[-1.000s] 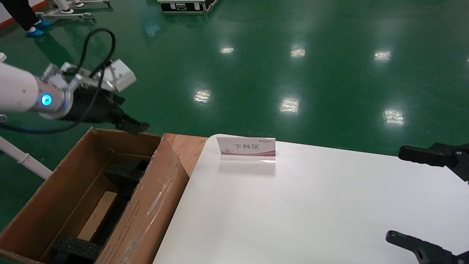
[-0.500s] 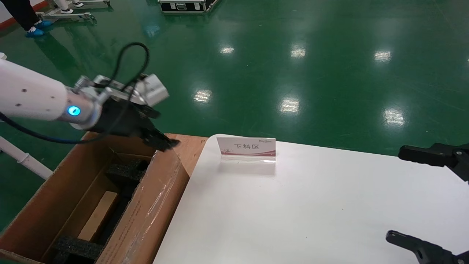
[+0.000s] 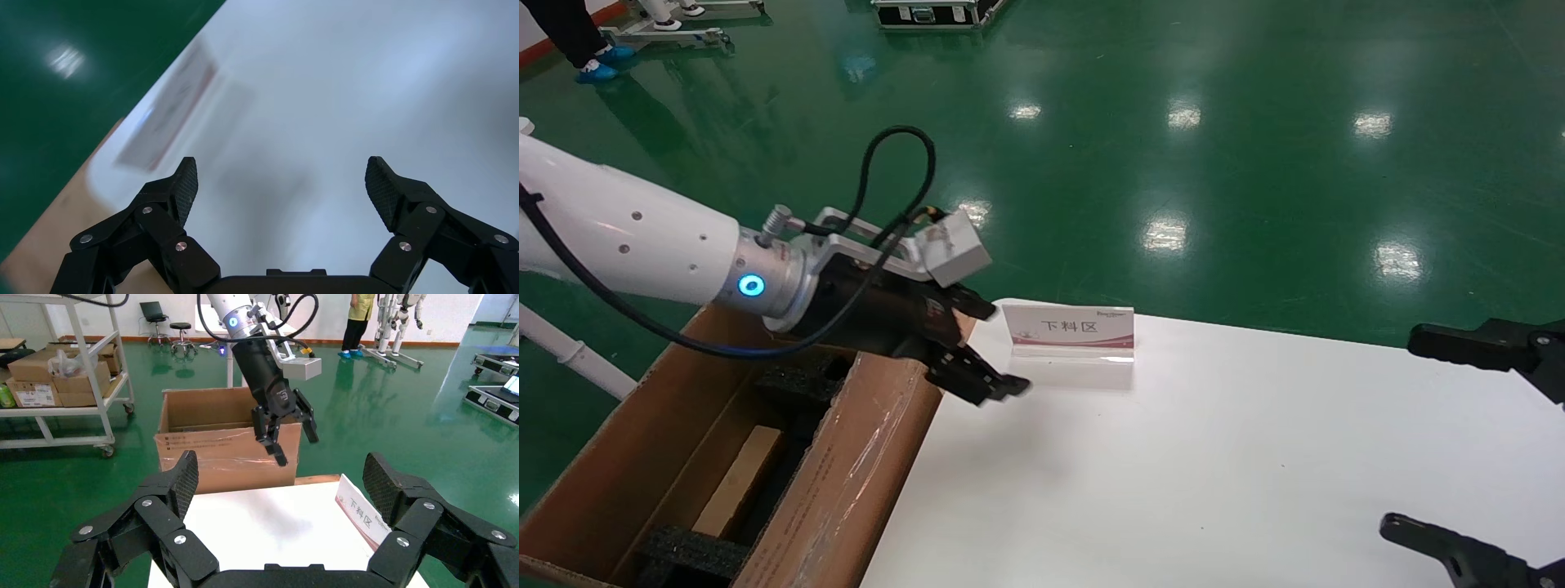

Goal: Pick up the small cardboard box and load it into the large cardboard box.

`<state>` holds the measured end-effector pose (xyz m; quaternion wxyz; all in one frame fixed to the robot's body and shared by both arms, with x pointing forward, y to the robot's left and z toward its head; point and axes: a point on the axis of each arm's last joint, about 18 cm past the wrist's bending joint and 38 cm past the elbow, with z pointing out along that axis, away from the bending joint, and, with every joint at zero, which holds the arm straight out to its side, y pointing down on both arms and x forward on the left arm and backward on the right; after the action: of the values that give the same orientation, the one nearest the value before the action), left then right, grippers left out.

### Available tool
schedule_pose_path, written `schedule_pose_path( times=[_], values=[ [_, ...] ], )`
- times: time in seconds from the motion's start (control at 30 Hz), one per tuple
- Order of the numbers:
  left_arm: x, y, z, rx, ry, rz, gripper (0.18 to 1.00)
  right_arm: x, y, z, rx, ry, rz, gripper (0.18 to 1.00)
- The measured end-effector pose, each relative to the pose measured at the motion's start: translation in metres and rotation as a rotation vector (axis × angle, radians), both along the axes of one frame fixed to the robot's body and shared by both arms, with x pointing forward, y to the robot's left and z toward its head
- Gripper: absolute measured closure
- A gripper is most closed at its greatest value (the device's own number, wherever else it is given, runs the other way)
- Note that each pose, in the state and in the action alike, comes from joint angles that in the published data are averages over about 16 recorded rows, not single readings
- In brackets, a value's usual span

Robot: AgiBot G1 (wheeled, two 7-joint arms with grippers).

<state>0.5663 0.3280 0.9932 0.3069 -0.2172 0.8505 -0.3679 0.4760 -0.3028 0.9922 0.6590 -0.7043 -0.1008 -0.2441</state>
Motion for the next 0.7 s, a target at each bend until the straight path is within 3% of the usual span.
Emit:
schedule_pose_path(
  times=[0.37, 0.7],
  values=[
    [-0.021, -0.035, -0.006, -0.127, -0.022, -0.278, 0.184, 0.0, 0.0, 0.0, 0.0, 0.0, 0.0, 0.178],
    [-0.048, -0.046, -0.005, -0.266, -0.116, -0.506, 0.184, 0.0, 0.0, 0.0, 0.0, 0.0, 0.0, 0.178]
  ],
)
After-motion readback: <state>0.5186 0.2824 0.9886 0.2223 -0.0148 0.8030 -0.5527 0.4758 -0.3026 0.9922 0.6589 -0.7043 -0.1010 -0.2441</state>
